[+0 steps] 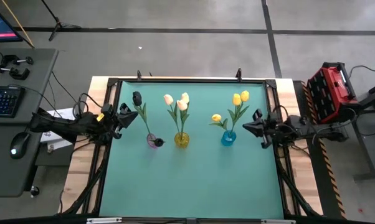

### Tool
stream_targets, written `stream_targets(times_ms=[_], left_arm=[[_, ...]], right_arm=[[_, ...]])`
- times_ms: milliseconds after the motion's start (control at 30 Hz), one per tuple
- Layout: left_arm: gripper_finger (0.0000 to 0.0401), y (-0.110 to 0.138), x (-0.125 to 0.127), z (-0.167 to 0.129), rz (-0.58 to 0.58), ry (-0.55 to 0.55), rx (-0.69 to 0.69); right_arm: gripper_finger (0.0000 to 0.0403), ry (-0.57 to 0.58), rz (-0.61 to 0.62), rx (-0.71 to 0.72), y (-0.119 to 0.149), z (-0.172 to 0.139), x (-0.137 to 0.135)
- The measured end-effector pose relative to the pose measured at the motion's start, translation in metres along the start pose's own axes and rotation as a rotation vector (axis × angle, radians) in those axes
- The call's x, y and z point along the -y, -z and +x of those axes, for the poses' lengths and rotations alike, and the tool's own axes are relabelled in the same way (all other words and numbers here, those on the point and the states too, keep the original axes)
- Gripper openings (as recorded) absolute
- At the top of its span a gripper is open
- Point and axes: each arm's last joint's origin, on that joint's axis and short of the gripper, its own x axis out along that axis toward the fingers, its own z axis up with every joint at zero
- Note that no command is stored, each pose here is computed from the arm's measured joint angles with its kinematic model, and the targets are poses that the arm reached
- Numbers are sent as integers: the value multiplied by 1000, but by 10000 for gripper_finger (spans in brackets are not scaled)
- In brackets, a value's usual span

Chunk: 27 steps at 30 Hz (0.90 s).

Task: Sort flowers into vase by color
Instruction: Return to Home Position

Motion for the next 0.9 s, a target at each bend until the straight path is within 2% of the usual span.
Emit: stream_targets(times_ms=[200,267,900], left_arm=[[0,0,0,0,0,0,0],[0,0,0,0,0,0,0],[0,0,0,0,1,-1,-2]], right_arm=[[0,62,-4,-200,19,-2,6],[0,54,-4,-218,20,-2,6],[0,56,-4,-221,21,-2,6]])
